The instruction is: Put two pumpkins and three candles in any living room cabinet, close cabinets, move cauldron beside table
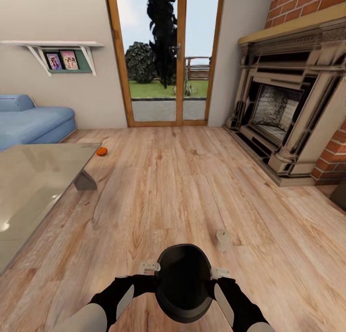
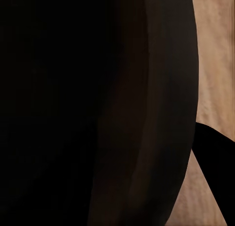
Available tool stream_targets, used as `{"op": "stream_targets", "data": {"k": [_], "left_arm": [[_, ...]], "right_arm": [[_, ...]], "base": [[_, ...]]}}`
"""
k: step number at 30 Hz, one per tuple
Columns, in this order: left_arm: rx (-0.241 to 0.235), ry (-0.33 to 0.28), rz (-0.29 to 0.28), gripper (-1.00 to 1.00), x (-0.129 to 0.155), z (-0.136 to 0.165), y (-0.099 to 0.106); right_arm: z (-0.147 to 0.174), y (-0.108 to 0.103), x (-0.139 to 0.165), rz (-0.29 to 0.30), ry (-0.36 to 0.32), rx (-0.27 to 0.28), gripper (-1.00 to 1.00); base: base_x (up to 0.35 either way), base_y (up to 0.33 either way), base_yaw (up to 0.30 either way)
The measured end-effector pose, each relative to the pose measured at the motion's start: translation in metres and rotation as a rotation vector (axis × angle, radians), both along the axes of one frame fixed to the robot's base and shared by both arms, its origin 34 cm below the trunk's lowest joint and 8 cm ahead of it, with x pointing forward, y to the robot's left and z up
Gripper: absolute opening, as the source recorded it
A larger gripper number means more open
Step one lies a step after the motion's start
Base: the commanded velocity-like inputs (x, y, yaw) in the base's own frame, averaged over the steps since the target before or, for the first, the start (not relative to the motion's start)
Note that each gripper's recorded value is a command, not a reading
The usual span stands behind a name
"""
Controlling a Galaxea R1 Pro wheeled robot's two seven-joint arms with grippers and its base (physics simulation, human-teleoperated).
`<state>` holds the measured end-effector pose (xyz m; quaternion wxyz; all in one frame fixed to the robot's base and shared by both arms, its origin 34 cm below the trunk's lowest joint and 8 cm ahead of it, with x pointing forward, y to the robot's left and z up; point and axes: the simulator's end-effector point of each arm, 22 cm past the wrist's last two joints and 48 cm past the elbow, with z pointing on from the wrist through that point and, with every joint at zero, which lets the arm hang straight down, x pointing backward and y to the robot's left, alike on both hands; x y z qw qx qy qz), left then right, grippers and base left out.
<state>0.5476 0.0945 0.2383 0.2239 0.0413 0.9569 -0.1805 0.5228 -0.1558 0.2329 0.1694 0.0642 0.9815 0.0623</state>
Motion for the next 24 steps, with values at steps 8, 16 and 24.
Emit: {"op": "stream_targets", "data": {"k": [8,16,24], "left_arm": [[0.0,-0.033,0.0,-1.0,0.008,0.016,0.0],[0.0,-0.066,0.0,-1.0,0.017,0.033,0.0],[0.001,-0.069,-0.001,-1.0,0.017,0.035,0.0]], "right_arm": [[0.015,0.0,0.009,0.0,-0.033,0.0,-1.0],[0.031,0.0,0.017,0.0,-0.066,0.0,-1.0],[0.033,0.0,0.018,0.0,-0.069,0.0,-1.0]], "base": [[0.0,0.0,0.0],[0.0,0.0,0.0],[0.0,0.0,0.03]]}}
